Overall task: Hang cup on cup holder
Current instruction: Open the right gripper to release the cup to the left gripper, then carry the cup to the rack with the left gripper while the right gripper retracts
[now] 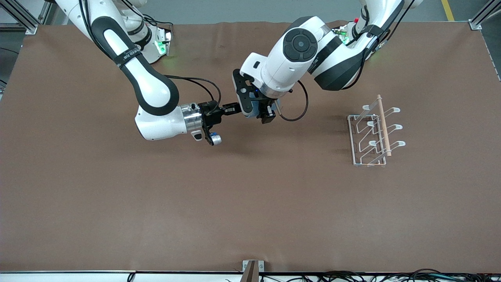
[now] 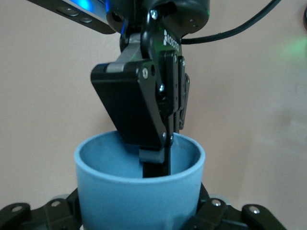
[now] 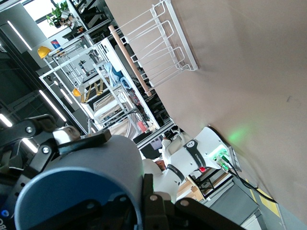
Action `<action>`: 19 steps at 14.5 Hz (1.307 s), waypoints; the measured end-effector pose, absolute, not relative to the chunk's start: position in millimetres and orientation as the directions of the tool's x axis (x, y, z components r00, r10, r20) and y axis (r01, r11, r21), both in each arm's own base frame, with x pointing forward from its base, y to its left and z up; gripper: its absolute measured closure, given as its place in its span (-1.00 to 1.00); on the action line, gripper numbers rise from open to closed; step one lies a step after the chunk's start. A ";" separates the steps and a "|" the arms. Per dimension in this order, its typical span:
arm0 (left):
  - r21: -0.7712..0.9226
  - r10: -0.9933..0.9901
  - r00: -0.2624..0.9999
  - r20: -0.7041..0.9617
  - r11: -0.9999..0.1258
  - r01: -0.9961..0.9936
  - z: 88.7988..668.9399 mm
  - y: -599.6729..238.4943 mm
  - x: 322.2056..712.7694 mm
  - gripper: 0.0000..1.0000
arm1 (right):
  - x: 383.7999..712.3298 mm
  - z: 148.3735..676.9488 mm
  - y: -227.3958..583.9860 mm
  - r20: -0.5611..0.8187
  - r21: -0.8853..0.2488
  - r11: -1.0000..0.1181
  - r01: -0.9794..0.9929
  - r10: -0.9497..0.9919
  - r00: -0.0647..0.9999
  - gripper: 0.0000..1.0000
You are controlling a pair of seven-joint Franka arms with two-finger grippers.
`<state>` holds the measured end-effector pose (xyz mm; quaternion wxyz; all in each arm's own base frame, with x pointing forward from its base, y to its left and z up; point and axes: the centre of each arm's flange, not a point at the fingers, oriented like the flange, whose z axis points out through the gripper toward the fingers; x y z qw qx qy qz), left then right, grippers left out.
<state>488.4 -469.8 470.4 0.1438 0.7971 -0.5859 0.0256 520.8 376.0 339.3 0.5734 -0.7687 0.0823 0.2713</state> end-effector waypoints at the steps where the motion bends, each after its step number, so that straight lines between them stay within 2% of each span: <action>1: 0.203 -0.928 0.311 0.203 -0.271 -0.941 469.6 -469.5 487.5 -0.61 | 521.5 341.7 376.8 -0.507 -0.840 -0.327 -0.434 0.186 0.841 0.59; 5: 0.209 -0.944 0.306 0.119 -0.278 -0.938 466.4 -451.7 490.5 -0.61 | 532.1 363.7 365.5 -0.468 -0.859 -0.314 -0.405 0.162 0.869 -0.23; 7: 0.145 -0.962 0.272 0.006 -0.269 -0.952 462.1 -432.3 495.3 -0.61 | 547.5 379.3 336.5 -0.434 -0.869 -0.315 -0.382 0.110 0.894 -0.61; 9: 0.076 -0.965 0.215 -0.150 -0.228 -0.971 458.2 -411.0 496.7 -0.61 | 565.5 388.1 289.4 -0.381 -0.862 -0.377 -0.339 0.042 0.923 -0.99; 12: 0.059 -0.919 0.111 -0.378 -0.143 -0.988 450.1 -377.9 497.0 -0.61 | 587.5 392.1 212.5 -0.335 -0.782 -0.537 -0.316 -0.067 0.940 -1.00; 15: -0.009 -0.850 0.101 -0.516 -0.113 -0.994 438.5 -339.2 517.7 -0.61 | 596.9 392.4 134.3 -0.289 -0.633 -0.719 -0.288 -0.126 0.949 -1.00; 19: -0.031 -0.732 0.038 -0.680 -0.023 -0.999 407.9 -300.3 529.7 -0.61 | 599.1 414.9 29.2 -0.179 -0.411 -0.877 -0.248 -0.189 0.966 -1.00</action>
